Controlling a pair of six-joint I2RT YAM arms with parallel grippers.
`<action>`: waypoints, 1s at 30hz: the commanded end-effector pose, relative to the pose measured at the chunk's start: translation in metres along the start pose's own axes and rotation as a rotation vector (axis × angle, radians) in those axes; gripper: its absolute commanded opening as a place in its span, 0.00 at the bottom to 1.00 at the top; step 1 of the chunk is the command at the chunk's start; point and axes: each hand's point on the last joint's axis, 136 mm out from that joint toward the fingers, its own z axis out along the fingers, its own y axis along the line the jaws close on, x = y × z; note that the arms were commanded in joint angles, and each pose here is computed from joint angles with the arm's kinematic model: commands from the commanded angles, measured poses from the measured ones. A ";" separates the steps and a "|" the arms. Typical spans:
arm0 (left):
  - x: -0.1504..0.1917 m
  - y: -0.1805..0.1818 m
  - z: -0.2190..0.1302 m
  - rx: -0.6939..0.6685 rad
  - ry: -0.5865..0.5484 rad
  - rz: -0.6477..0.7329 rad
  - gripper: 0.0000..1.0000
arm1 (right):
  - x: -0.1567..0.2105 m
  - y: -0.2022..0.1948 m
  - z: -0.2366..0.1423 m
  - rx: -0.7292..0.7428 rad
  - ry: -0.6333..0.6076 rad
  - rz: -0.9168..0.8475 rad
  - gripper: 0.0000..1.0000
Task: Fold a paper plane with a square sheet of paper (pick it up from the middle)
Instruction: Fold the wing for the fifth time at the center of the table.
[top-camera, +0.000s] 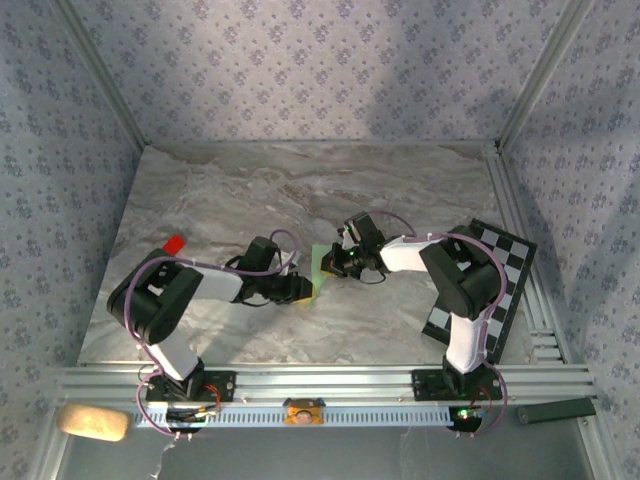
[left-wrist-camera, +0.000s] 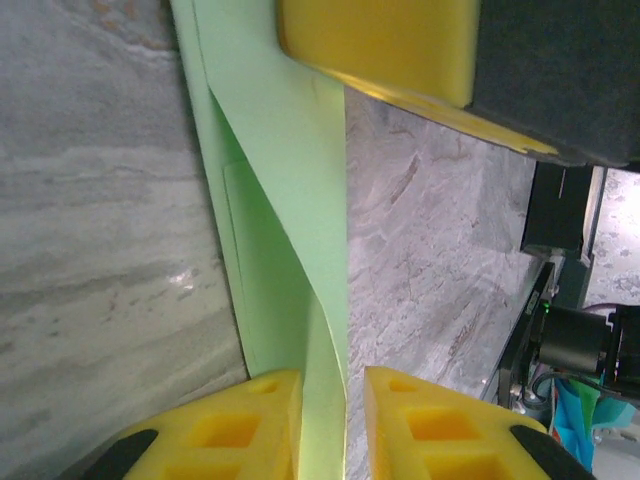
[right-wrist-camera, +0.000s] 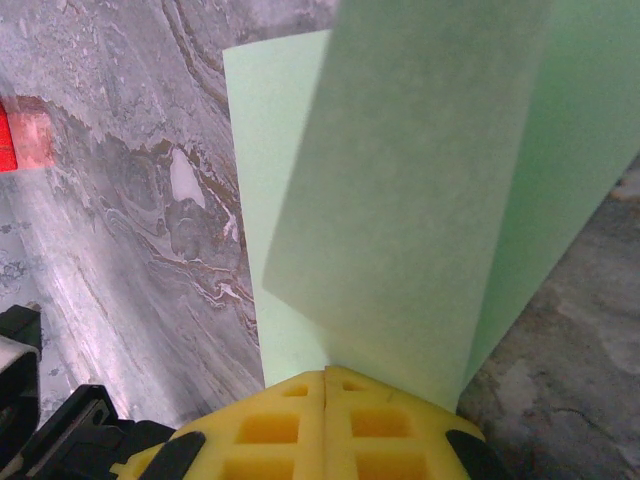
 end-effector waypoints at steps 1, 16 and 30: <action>-0.016 -0.013 -0.002 0.009 -0.056 0.035 0.23 | 0.015 -0.043 0.007 0.151 0.037 0.059 0.02; -0.003 -0.003 0.003 0.012 -0.012 0.001 0.04 | 0.016 -0.045 0.009 0.156 0.041 0.062 0.01; 0.026 0.021 0.009 -0.025 0.086 -0.057 0.03 | 0.018 -0.048 0.010 0.172 0.046 0.069 0.01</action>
